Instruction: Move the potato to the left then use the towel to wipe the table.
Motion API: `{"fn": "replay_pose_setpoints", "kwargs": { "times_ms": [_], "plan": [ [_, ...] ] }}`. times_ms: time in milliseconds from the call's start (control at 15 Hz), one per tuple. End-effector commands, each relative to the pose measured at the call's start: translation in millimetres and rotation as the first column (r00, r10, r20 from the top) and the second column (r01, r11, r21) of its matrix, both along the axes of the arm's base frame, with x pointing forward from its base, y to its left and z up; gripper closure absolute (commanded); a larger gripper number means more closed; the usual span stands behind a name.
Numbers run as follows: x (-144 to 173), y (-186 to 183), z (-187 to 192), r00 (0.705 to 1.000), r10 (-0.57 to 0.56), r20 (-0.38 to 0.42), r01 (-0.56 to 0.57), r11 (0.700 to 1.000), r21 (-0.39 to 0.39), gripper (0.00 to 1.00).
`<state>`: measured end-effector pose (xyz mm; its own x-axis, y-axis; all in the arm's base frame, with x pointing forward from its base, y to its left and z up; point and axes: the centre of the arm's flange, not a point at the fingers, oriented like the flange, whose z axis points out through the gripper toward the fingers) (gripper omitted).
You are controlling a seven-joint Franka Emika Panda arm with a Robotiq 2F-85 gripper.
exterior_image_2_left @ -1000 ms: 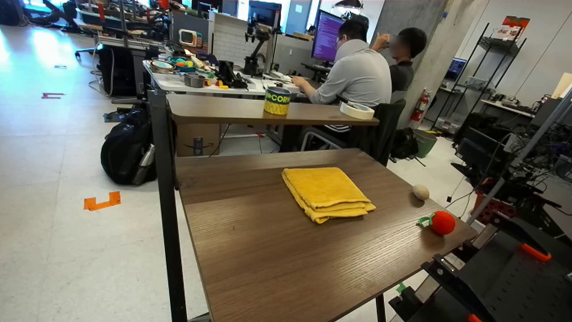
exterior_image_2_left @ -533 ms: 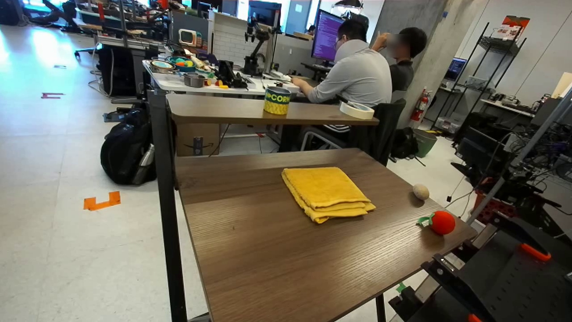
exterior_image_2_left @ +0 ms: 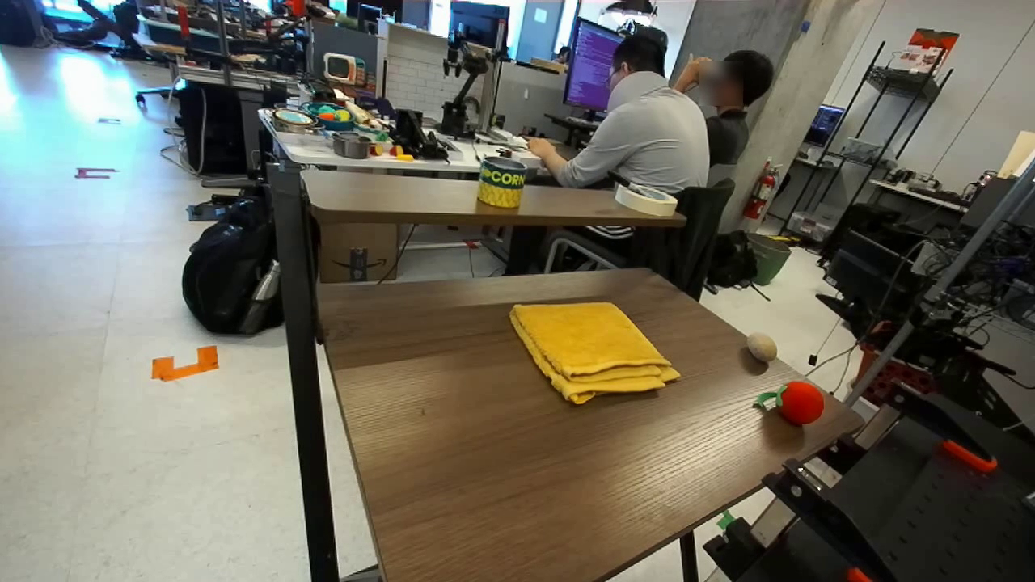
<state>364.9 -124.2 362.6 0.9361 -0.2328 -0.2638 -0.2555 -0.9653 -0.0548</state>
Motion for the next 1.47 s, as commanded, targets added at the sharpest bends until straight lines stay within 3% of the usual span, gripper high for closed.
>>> {"fn": "replay_pose_setpoints", "kwargs": {
  "times_ms": [0,200,533,600,733,1067,1400],
  "plan": [
    [38.8,-37.1,-17.2,0.984,-0.132,0.123,0.135,0.991,-0.022,0.0],
    [63.5,-81.5,-45.4,0.954,-0.248,0.169,0.259,0.965,-0.049,0.0],
    [99.9,-136.5,-103.5,0.911,-0.383,0.155,0.398,0.914,-0.08,0.0],
    [66.9,-115.2,-85.2,0.927,-0.339,0.164,0.354,0.932,-0.078,0.0],
    [72.4,-119.4,-100.9,0.929,-0.342,0.138,0.355,0.931,-0.086,0.0],
    [71.7,-117.2,-91.4,0.928,-0.34,0.156,0.355,0.931,-0.082,0.0],
    [119.2,-134.6,-119.5,0.9,-0.419,0.123,0.431,0.897,-0.096,0.0]
  ]
}}
